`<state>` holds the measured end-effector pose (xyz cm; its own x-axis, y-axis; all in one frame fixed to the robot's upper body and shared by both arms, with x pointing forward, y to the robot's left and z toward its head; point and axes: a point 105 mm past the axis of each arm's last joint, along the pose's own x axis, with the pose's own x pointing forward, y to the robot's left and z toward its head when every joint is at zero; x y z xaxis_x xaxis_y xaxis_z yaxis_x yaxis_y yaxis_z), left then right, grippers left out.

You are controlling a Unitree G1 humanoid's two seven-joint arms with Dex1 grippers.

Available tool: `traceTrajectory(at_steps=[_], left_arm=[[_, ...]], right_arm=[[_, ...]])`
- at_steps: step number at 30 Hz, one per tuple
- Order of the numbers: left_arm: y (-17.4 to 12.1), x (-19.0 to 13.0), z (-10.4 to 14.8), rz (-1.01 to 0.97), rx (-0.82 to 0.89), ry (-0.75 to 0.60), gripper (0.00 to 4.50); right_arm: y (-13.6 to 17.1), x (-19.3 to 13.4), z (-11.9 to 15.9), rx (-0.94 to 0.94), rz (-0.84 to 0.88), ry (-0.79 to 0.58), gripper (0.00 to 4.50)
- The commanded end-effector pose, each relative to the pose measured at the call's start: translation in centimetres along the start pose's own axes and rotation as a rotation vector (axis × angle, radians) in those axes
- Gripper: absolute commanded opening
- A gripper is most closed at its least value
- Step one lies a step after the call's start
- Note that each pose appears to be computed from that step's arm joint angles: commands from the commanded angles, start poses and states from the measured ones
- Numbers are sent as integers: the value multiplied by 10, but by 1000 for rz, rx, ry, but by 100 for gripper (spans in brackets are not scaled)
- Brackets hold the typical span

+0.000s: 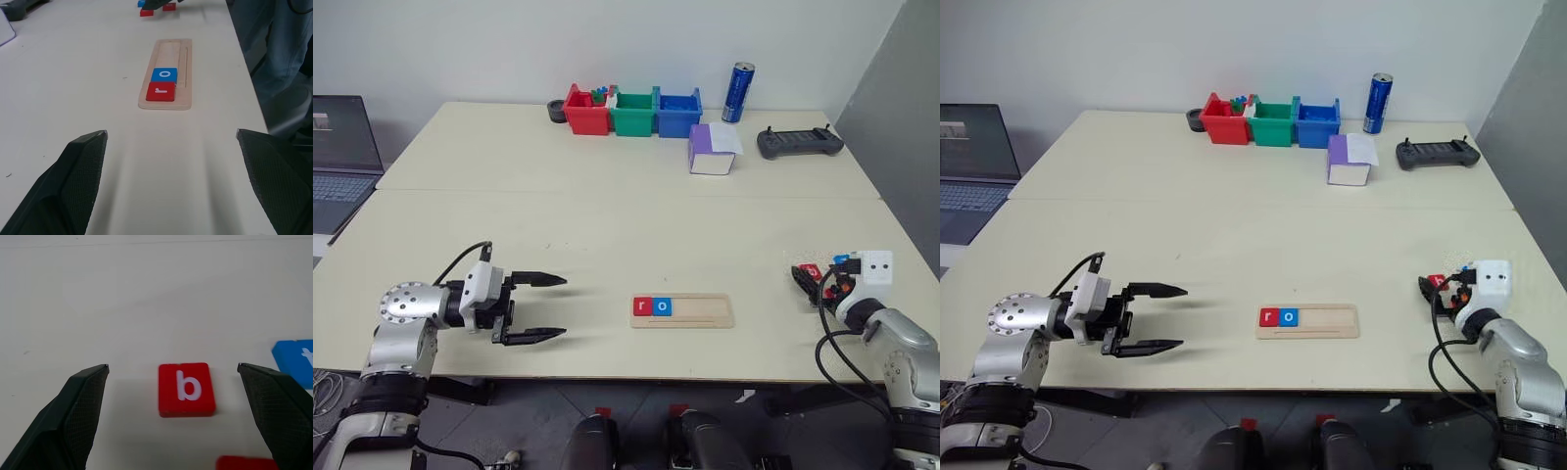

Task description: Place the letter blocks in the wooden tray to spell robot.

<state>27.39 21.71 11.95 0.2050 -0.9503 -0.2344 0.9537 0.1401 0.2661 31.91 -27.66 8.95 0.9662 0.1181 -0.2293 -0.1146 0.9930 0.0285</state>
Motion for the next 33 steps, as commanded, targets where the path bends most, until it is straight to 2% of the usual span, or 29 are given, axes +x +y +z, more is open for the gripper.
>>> traceTrajectory(at_steps=[1,6,11,15,18,21,24,26,33], left_arm=[[6,-5,10,1,44,-3,446],[9,-4,12,0,55,1,446],[12,-3,13,-1,59,2,446],[14,-3,14,3,61,5,450],[16,-4,14,7,57,4,450],[20,-3,15,15,48,-3,450],[22,-2,14,13,46,0,450],[24,-1,14,8,44,7,450],[31,0,15,-2,46,21,450]], right_arm=[[-2,1,11,-26,-33,-21,450],[-5,7,5,-35,-66,23,450],[6,11,-7,-15,-20,84,450],[11,10,-12,18,-10,110,359],[13,9,-9,27,-13,85,254],[21,4,9,48,-28,-18,150],[31,-6,24,55,-66,-102,146],[42,-12,24,41,-64,-98,146],[68,-36,-15,44,-83,50,146]])
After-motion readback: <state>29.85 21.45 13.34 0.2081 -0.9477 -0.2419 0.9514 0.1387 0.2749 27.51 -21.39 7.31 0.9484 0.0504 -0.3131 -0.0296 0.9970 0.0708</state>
